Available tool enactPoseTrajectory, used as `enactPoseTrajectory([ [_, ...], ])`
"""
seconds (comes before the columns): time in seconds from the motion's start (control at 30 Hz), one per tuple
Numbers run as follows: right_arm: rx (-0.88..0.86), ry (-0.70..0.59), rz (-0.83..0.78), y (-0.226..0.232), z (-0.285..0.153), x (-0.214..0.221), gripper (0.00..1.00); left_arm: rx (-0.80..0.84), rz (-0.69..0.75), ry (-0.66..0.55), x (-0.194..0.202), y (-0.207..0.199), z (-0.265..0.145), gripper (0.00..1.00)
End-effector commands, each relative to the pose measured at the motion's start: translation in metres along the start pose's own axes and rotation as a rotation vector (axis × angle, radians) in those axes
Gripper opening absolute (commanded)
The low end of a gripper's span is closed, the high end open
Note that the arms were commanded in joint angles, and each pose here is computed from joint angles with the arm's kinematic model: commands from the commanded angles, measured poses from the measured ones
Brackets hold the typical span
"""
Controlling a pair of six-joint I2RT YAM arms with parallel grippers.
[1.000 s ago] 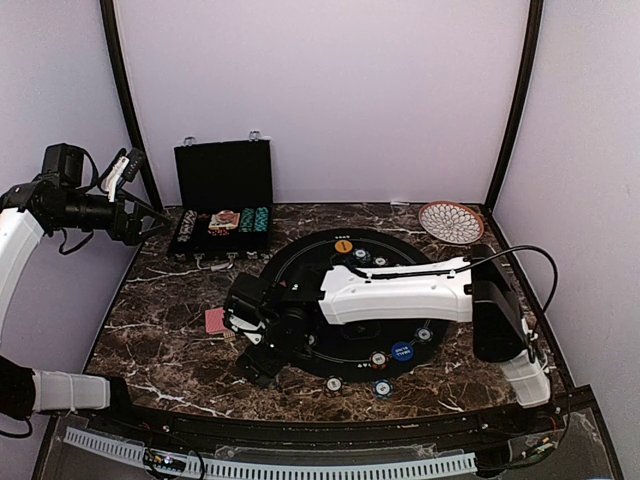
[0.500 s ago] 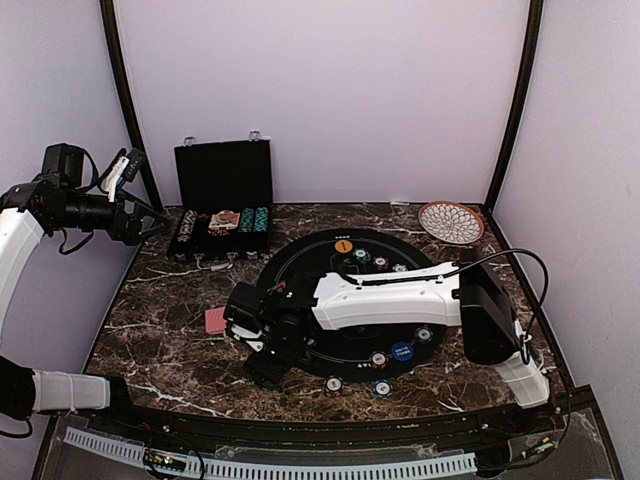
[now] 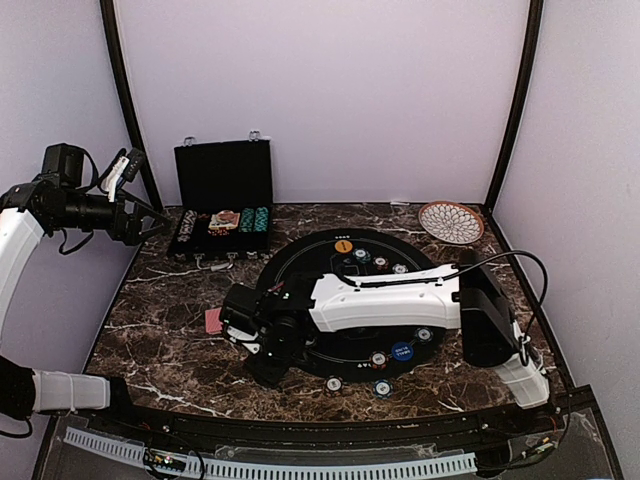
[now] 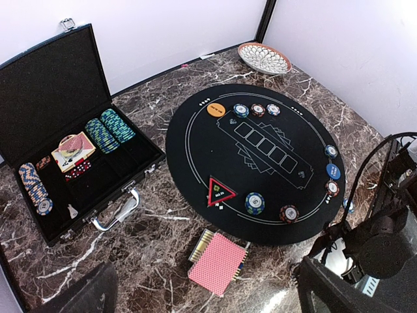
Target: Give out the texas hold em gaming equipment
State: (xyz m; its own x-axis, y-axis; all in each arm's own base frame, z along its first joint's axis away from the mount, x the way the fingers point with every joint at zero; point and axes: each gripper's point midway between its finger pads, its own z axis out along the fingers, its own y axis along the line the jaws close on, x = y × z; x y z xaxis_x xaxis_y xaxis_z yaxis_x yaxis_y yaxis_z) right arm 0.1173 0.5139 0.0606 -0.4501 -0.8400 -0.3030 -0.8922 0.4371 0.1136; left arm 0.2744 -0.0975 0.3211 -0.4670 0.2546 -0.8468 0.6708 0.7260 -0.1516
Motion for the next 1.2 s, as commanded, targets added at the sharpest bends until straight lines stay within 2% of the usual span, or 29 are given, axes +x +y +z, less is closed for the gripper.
enactPoseTrajectory([
  [0.0,0.009,0.01,-0.035,0.012,0.003,0.001,0.45,0.014,0.012,-0.009,-0.001,-0.007,-0.005,0.99],
  [0.13,0.01,0.016,-0.039,0.012,0.004,0.002,0.43,0.012,0.011,-0.008,-0.001,-0.007,-0.005,0.99],
  [0.33,0.091,0.015,-0.039,-0.002,0.006,0.002,0.5,0.004,0.012,-0.006,-0.001,-0.006,-0.006,0.99],
  [0.67,0.088,0.004,-0.048,-0.001,0.005,-0.002,0.54,0.0,0.014,-0.01,-0.002,-0.006,-0.007,0.99],
  [1.17,0.067,-0.04,-0.052,0.005,-0.013,-0.015,0.34,0.001,0.014,-0.008,-0.001,-0.005,-0.005,0.99],
])
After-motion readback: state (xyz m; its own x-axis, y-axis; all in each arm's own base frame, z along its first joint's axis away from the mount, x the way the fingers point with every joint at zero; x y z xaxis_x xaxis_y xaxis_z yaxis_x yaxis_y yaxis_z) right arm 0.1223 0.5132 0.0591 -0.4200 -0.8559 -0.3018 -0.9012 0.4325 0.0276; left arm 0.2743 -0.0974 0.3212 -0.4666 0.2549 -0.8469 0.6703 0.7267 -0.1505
